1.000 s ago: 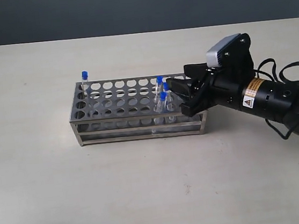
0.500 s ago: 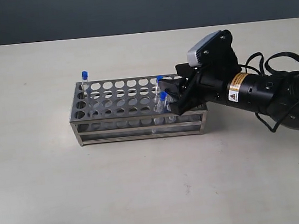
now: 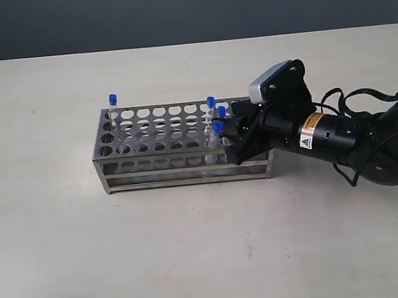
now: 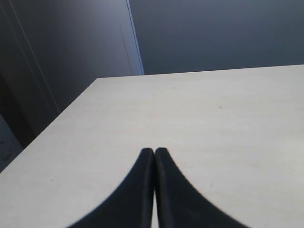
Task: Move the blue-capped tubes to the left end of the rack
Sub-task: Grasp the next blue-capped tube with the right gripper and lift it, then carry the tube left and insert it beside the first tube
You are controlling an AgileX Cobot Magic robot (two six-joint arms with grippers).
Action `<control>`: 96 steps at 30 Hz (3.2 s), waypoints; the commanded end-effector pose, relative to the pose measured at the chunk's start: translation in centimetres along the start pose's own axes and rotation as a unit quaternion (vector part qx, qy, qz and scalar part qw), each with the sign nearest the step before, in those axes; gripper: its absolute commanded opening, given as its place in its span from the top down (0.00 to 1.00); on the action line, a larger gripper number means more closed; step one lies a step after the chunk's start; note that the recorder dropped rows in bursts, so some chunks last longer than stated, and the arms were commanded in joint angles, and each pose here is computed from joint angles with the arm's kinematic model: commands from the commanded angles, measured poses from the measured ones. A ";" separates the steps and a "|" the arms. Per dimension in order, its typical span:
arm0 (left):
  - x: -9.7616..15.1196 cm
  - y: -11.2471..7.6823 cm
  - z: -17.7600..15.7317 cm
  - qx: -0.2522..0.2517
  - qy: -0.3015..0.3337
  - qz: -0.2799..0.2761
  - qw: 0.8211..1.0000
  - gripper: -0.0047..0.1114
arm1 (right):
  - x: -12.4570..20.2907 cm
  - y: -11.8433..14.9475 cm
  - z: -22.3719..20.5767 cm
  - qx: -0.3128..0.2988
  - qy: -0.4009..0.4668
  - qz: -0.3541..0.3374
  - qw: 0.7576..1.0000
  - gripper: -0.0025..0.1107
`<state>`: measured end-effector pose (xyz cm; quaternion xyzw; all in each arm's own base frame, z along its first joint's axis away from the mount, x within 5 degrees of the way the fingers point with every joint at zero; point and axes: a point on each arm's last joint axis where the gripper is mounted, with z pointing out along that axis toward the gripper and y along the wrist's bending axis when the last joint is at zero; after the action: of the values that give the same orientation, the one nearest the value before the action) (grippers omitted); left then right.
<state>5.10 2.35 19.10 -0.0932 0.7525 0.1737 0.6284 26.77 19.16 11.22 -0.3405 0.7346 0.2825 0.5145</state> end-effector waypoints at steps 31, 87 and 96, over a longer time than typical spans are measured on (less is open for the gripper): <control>-0.2 0.0 -0.1 0.001 -0.006 -0.001 1.000 0.95 | -7.8 0.4 -3.1 0.026 -0.043 -0.054 0.997 0.98; -0.2 0.0 -0.1 0.001 -0.006 -0.001 1.000 0.95 | -7.7 9.0 12.8 -0.130 0.019 -0.089 0.987 0.98; -0.2 0.0 -0.1 0.001 -0.006 -0.001 1.000 0.95 | -6.8 8.9 13.2 -0.129 0.035 -0.067 0.989 0.98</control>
<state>5.10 2.35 19.10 -0.0932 0.7525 0.1737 0.6284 28.79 36.16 14.40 -0.4625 0.6788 0.3305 0.4648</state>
